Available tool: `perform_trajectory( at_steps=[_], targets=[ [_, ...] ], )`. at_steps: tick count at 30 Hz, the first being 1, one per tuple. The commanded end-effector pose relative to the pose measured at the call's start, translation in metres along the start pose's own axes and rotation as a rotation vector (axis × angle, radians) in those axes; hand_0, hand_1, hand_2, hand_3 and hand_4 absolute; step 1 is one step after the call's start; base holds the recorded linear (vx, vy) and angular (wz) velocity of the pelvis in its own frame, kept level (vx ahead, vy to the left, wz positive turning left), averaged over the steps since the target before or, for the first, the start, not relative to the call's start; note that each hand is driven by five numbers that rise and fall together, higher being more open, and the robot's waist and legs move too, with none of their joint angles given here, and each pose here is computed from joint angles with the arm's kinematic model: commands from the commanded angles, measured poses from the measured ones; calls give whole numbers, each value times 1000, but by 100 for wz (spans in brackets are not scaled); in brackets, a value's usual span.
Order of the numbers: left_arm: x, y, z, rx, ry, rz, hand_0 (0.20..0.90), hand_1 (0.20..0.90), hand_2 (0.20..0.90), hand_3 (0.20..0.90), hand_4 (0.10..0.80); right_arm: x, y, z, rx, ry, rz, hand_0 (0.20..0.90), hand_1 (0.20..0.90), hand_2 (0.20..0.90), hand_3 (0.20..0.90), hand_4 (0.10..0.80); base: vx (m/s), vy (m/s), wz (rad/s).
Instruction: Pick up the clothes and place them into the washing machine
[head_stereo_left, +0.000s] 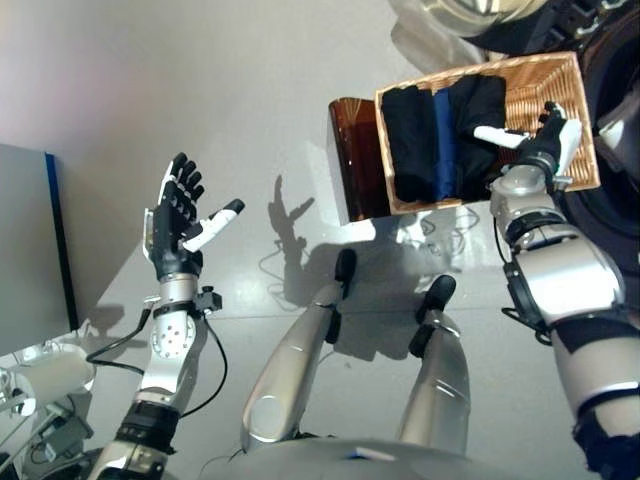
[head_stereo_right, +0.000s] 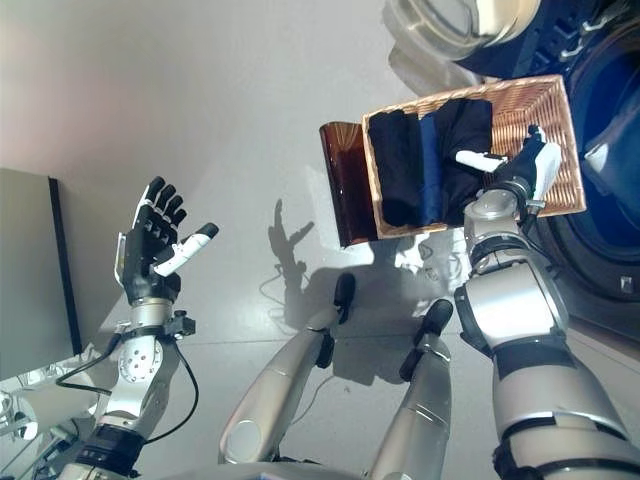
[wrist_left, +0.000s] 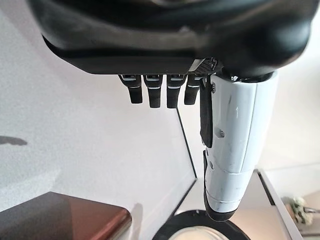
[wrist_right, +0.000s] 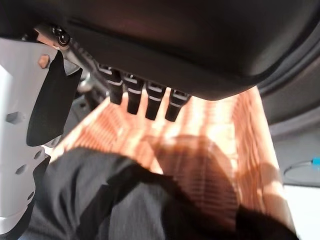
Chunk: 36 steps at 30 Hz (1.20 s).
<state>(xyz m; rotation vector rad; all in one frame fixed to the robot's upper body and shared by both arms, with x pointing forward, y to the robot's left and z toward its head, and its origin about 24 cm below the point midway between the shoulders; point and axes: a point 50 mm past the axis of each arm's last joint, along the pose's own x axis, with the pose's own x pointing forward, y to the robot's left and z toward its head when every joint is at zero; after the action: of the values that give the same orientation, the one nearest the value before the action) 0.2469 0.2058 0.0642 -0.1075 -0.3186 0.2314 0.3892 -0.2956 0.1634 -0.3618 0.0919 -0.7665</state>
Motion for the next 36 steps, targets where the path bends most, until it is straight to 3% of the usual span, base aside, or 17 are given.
perform_trajectory(
  at_steps=[1, 16, 22, 26, 32, 33, 34, 35, 36],
  targets=[
    [20, 6, 65, -50, -356, 59, 900, 900, 900, 900, 800, 8, -17, 57, 54, -181, -72, 900, 900, 900, 900, 800, 58, 14, 23],
    [27, 4, 65, -27, -364, 68, 900, 900, 900, 900, 800, 9, -20, 43, -25, -101, -96, 900, 900, 900, 900, 800, 35, 6, 13],
    [25, -1, 63, -37, -343, 57, 900, 900, 900, 900, 800, 15, -41, 30, -227, -26, -190, 900, 900, 900, 900, 800, 11, 29, 9],
    [22, -5, 67, -22, -351, 29, 900, 900, 900, 900, 800, 22, -70, 19, -506, -11, -264, 900, 900, 900, 900, 800, -1, 48, 14],
    [21, 0, 66, -9, -347, 70, 900, 900, 900, 900, 800, 23, -67, 26, -703, -90, -221, 900, 900, 900, 900, 800, -15, 51, 14],
    [20, 0, 65, -2, -345, 69, 900, 900, 900, 900, 800, 22, -63, 26, -736, -91, -199, 466, 466, 466, 466, 490, -12, 8, 8],
    [21, 1, 65, -6, -346, 71, 900, 900, 900, 900, 800, 21, -59, 32, -712, -108, -197, 307, 307, 307, 307, 376, 0, 0, 0],
    [21, 2, 65, -7, -344, 78, 900, 900, 900, 900, 800, 21, -56, 36, -713, -128, -193, 200, 200, 200, 200, 300, -13, -4, -9],
    [21, 1, 64, -6, -342, 73, 900, 900, 900, 900, 800, 20, -52, 36, -738, -131, -176, 200, 200, 200, 200, 300, -8, 2, -11]
  ],
)
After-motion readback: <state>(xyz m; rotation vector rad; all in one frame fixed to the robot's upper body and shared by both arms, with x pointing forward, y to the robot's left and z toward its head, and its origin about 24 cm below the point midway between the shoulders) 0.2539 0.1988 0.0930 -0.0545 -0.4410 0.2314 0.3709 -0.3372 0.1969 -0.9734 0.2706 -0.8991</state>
